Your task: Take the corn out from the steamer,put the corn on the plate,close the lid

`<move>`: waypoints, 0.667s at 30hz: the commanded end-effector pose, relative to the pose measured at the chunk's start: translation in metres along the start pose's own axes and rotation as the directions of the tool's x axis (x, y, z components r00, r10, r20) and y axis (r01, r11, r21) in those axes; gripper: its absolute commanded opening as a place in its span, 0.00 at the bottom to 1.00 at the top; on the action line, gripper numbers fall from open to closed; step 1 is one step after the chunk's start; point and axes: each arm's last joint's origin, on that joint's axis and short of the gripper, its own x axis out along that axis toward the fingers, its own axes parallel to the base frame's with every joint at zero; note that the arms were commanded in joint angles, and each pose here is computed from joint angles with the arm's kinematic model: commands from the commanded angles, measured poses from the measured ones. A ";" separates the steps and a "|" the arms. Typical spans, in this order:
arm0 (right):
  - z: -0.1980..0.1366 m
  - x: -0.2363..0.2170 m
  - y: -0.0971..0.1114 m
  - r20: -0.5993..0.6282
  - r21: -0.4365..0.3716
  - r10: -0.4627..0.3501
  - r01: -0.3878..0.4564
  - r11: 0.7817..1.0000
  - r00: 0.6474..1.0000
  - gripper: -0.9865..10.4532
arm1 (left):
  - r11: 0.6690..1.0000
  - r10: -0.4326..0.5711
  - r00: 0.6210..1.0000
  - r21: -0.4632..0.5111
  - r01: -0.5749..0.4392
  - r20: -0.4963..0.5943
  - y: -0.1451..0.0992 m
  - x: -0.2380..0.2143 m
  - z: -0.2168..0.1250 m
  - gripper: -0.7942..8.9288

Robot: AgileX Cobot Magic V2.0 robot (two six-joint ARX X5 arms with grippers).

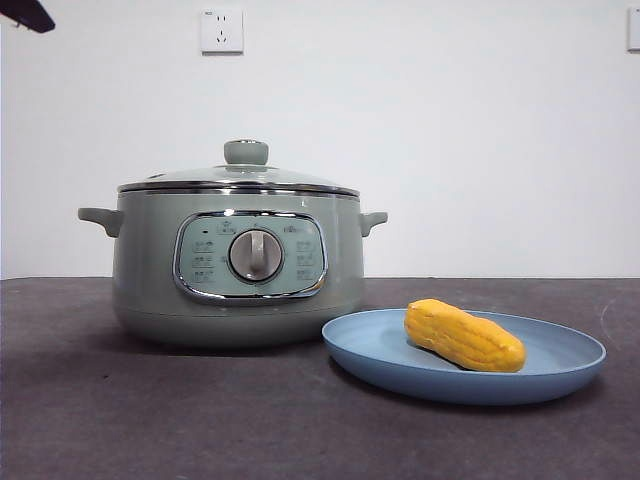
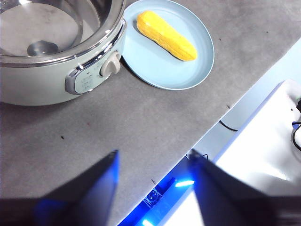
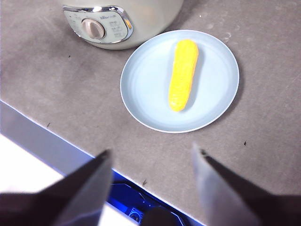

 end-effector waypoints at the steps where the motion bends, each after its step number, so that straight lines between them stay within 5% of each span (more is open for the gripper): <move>1: -0.001 0.001 0.000 0.000 -0.006 0.002 -0.002 1.000 1.000 0.08 | 1.000 -0.005 1.000 0.015 0.005 -0.001 -0.001 0.000 0.000 0.08; 20: -0.001 0.001 0.000 -0.001 -0.006 -0.004 0.004 1.000 1.000 0.09 | 1.000 -0.001 1.000 0.018 0.001 0.000 0.000 0.000 0.000 0.08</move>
